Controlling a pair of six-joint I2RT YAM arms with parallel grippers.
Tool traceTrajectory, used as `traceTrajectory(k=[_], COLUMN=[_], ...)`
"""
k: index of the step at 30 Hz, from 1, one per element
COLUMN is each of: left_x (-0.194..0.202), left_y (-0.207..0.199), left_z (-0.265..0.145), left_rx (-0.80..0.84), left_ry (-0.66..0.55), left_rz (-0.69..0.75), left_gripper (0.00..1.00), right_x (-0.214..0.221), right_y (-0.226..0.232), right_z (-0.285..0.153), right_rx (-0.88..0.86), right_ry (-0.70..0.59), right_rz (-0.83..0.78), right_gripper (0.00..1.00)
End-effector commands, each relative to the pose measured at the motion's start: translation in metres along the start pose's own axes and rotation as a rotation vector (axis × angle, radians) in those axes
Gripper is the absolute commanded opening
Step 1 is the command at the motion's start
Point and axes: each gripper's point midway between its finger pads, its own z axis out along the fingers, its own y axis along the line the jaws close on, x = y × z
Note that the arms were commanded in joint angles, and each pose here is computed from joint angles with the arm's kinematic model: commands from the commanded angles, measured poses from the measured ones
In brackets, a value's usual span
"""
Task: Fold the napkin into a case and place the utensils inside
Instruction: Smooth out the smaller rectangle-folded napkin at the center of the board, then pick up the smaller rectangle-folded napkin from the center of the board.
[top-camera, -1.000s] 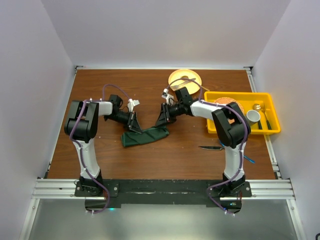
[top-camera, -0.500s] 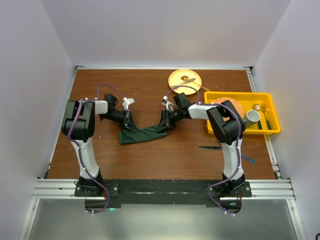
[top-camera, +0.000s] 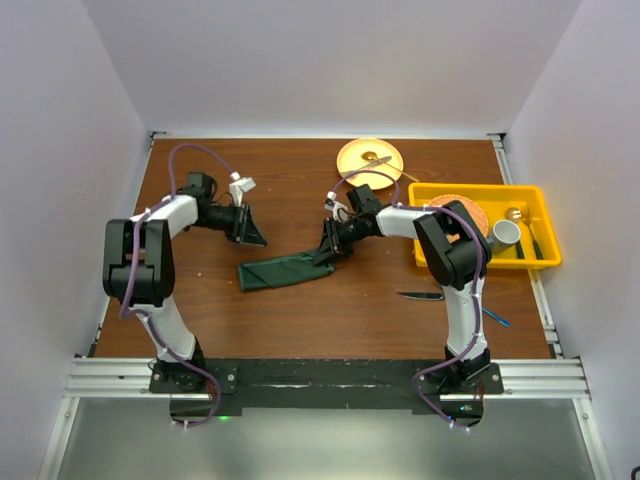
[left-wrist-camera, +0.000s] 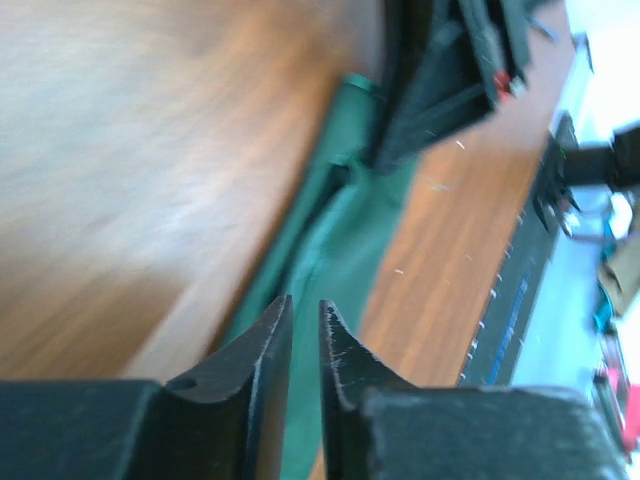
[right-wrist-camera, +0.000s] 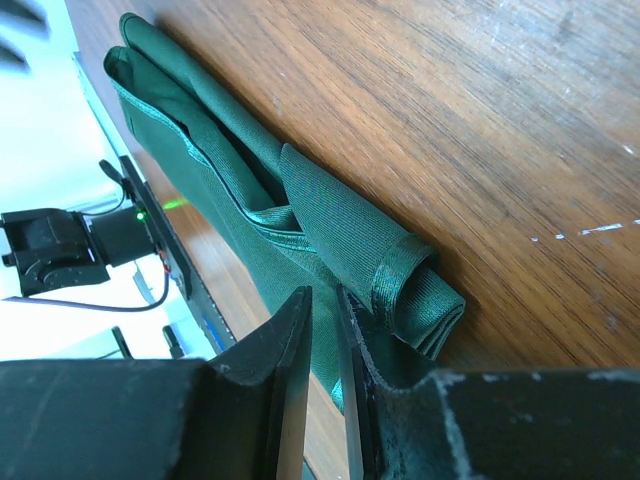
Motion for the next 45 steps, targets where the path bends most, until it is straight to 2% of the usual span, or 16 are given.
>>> traceTrajectory(k=[1, 3, 4, 6, 9, 12, 14, 15, 16, 18, 21, 24, 27, 30, 39, 45], left_x=[0.026, 0.032, 0.042, 0.046, 0.073, 0.081, 0.073, 0.052, 0.041, 0.012, -0.010, -0.013, -0.010, -0.004, 0.021, 0.037], left_y=[-0.041, -0.043, -0.041, -0.021, 0.014, 0.016, -0.003, -0.014, -0.019, -0.023, -0.012, 0.001, 0.005, 0.008, 0.005, -0.011], left_z=[0.029, 0.040, 0.047, 0.056, 0.067, 0.063, 0.057, 0.050, 0.046, 0.034, 0.029, 0.033, 0.044, 0.055, 0.086, 0.096], left_rx=[0.150, 0.159, 0.150, 0.077, -0.037, -0.023, 0.071, 0.099, 0.116, 0.061, -0.029, -0.085, -0.082, -0.070, 0.043, 0.140], left_ry=[0.098, 0.119, 0.145, 0.144, 0.228, 0.241, 0.231, 0.193, 0.178, 0.151, 0.144, 0.185, 0.226, 0.277, 0.390, 0.414], left_rz=[0.026, 0.017, -0.055, -0.075, -0.188, -0.233, -0.168, -0.083, 0.024, 0.141, 0.215, 0.279, 0.312, 0.336, 0.309, 0.261], left_gripper=[0.16, 0.14, 0.14, 0.12, 0.11, 0.13, 0.19, 0.28, 0.31, 0.35, 0.39, 0.44, 0.52, 0.54, 0.54, 0.51], right_x=[0.008, 0.010, 0.010, 0.013, 0.016, 0.017, 0.016, 0.016, 0.016, 0.014, 0.013, 0.015, 0.016, 0.015, 0.017, 0.018], right_y=[-0.062, -0.062, -0.063, -0.064, -0.067, -0.071, -0.073, -0.074, -0.074, -0.076, -0.074, -0.074, -0.075, -0.073, -0.072, -0.071], right_z=[0.003, 0.002, 0.001, 0.001, 0.001, -0.001, -0.002, -0.002, -0.002, -0.003, -0.003, -0.003, -0.003, -0.004, -0.004, -0.003], right_rx=[0.231, 0.233, 0.234, 0.238, 0.247, 0.266, 0.278, 0.282, 0.282, 0.292, 0.287, 0.286, 0.285, 0.277, 0.271, 0.266], right_ry=[-0.007, -0.006, -0.005, 0.001, 0.007, 0.011, 0.009, 0.011, 0.011, 0.006, -0.003, -0.001, 0.001, -0.003, -0.003, -0.004], right_rz=[0.023, 0.018, 0.015, 0.011, 0.000, -0.020, -0.043, -0.049, -0.063, -0.071, -0.091, -0.095, -0.095, -0.097, -0.099, -0.094], right_gripper=[0.22, 0.22, 0.22, 0.21, 0.21, 0.21, 0.21, 0.21, 0.20, 0.20, 0.20, 0.20, 0.19, 0.20, 0.20, 0.19])
